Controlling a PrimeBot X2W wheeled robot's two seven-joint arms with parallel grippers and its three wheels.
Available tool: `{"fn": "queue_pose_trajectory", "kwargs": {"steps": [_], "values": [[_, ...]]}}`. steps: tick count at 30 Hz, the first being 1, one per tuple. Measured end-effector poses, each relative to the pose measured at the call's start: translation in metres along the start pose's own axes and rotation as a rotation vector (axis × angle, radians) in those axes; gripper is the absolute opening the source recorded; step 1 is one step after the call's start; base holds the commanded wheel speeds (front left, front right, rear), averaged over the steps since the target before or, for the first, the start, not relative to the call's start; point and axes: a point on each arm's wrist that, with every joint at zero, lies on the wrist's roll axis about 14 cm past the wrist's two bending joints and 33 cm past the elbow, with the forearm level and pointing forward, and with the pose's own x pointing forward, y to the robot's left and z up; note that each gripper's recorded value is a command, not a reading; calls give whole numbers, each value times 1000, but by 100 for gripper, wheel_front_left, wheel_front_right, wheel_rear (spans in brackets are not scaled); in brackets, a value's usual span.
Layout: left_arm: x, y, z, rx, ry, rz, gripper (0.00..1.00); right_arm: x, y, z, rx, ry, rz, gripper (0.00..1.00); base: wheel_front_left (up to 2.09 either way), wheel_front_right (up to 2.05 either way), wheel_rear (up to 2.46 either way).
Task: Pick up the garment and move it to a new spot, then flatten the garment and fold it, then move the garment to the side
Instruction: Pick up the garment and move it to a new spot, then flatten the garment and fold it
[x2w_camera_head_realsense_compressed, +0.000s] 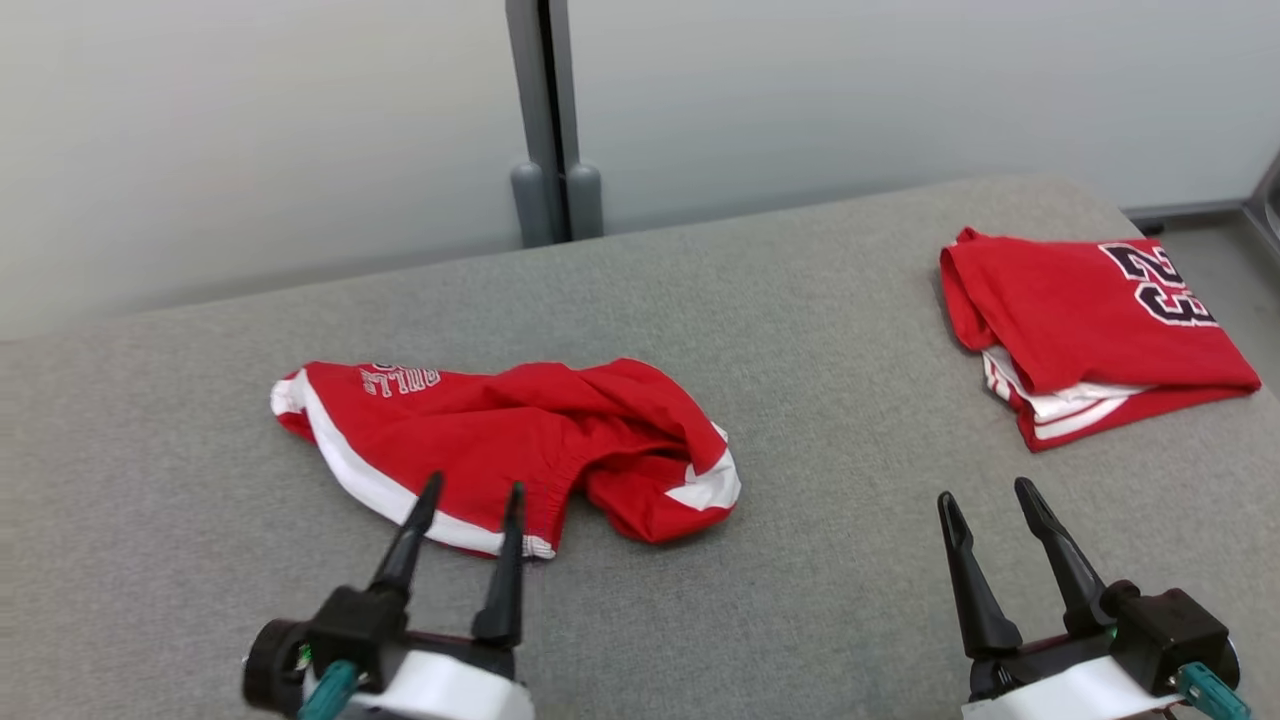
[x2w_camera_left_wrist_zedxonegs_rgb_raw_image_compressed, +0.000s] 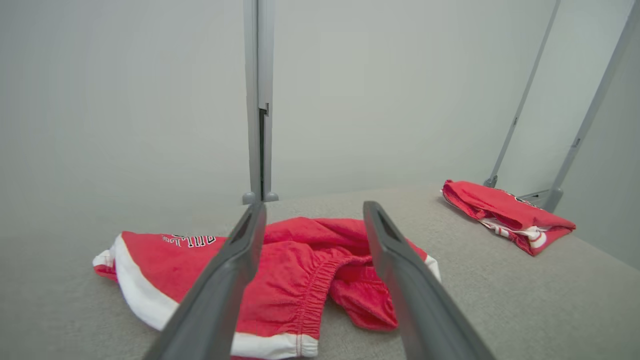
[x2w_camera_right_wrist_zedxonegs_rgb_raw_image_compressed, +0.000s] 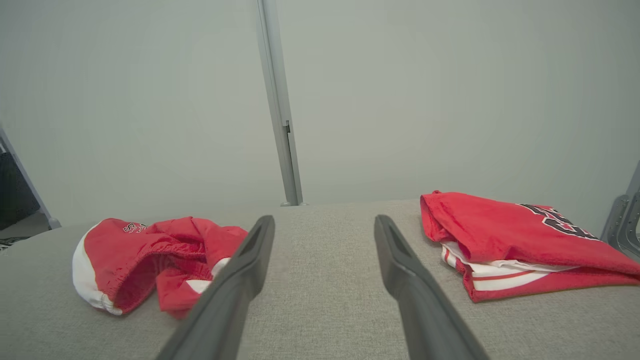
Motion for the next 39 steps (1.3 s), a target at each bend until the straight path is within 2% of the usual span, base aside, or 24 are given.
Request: {"fn": "queue_pose_trajectory", "kwargs": {"steps": [4,10,19,28,33,39], "values": [[-27,28,19,18,-60,120,100,-6,8,2,2,-10,22,100,0,0,0],[-65,44,13,42,-51,208,100,-15,17,1,5,-9,45,100,0,0,0],[-87,56,11,71,-48,254,100,-23,23,-3,5,-1,63,100,0,0,0],[-89,61,10,69,-47,266,100,-27,27,-6,14,7,67,100,0,0,0],[-77,43,-12,108,27,162,100,-25,32,-12,21,27,81,100,0,0,0],[-25,-3,-34,147,95,-88,100,-12,32,-11,18,31,93,100,0,0,0]]}}
